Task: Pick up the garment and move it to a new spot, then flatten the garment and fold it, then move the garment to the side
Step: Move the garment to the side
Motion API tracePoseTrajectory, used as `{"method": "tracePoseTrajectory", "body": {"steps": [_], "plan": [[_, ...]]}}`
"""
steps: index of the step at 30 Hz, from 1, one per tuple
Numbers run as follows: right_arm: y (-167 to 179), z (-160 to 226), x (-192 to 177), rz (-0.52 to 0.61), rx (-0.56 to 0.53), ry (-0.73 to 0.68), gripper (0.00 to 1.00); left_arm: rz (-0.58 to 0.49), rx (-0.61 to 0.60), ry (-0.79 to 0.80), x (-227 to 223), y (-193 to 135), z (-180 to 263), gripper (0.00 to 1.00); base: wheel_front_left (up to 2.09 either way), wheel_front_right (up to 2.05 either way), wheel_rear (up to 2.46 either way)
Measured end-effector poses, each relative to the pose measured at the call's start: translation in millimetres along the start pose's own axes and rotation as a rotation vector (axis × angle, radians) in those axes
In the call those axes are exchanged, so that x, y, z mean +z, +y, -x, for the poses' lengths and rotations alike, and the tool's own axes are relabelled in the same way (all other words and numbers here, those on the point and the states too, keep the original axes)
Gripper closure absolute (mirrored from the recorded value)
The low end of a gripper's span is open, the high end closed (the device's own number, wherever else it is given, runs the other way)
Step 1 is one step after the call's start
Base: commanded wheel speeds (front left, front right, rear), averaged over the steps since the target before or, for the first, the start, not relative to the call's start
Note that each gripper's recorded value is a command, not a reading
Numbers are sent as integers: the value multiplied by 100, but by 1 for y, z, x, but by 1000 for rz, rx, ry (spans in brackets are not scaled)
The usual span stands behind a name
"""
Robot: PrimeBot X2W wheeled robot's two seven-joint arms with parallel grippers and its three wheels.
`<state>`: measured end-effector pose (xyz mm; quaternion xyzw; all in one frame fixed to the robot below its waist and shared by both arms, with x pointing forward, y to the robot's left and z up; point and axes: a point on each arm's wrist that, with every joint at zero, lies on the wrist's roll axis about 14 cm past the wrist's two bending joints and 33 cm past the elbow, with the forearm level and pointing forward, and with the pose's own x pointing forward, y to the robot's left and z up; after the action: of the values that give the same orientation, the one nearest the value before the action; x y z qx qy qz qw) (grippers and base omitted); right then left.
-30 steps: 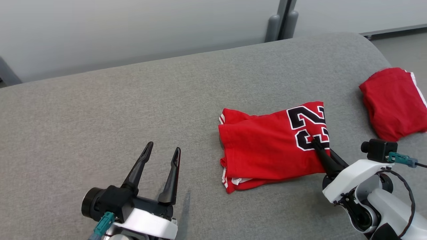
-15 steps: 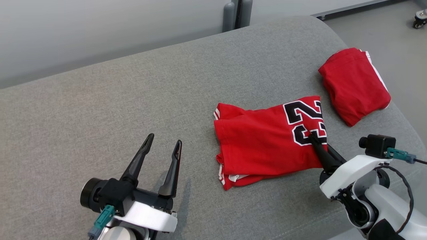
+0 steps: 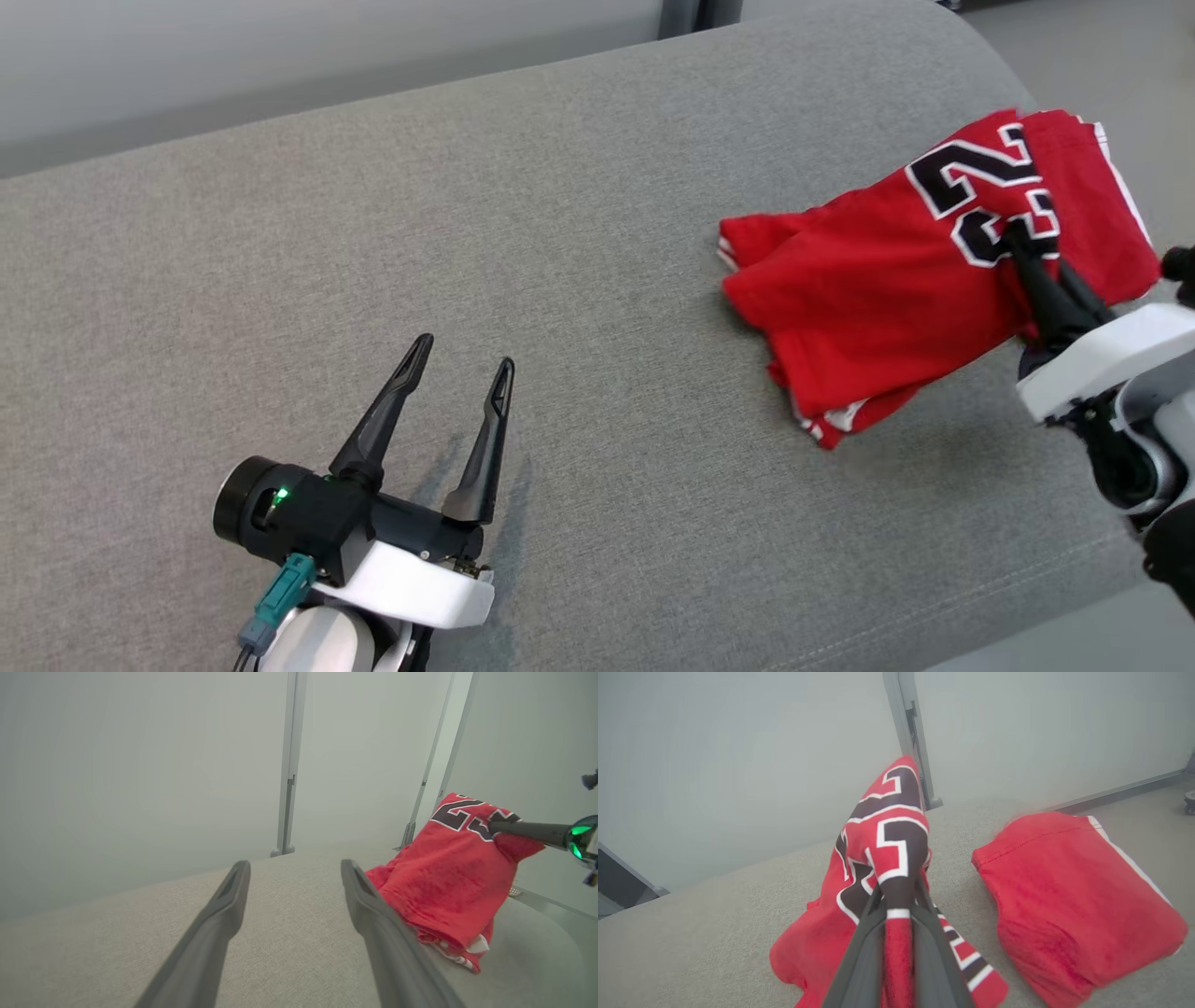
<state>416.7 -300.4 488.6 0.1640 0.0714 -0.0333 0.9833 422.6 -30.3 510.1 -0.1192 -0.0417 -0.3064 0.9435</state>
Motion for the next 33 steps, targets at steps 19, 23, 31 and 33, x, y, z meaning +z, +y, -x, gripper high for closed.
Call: {"method": "tracePoseTrajectory", "body": {"steps": [19, 23, 31, 33], "plan": [[-76, -50, 59, 197, -151, -51, 100, -11, 50, 34, -13, 37, -5, 0, 0, 0, 0], [-97, -58, 43, 221, -218, 30, 100, -13, 47, 40, -17, 42, -11, 0, 0, 0, 0], [-134, -65, 25, 296, -363, 124, 62, -8, 47, 58, -24, 48, -13, 0, 0, 0, 0], [-138, -67, 23, 321, -382, 134, 0, -13, 49, 50, -22, 50, -14, 0, 0, 0, 0]]}}
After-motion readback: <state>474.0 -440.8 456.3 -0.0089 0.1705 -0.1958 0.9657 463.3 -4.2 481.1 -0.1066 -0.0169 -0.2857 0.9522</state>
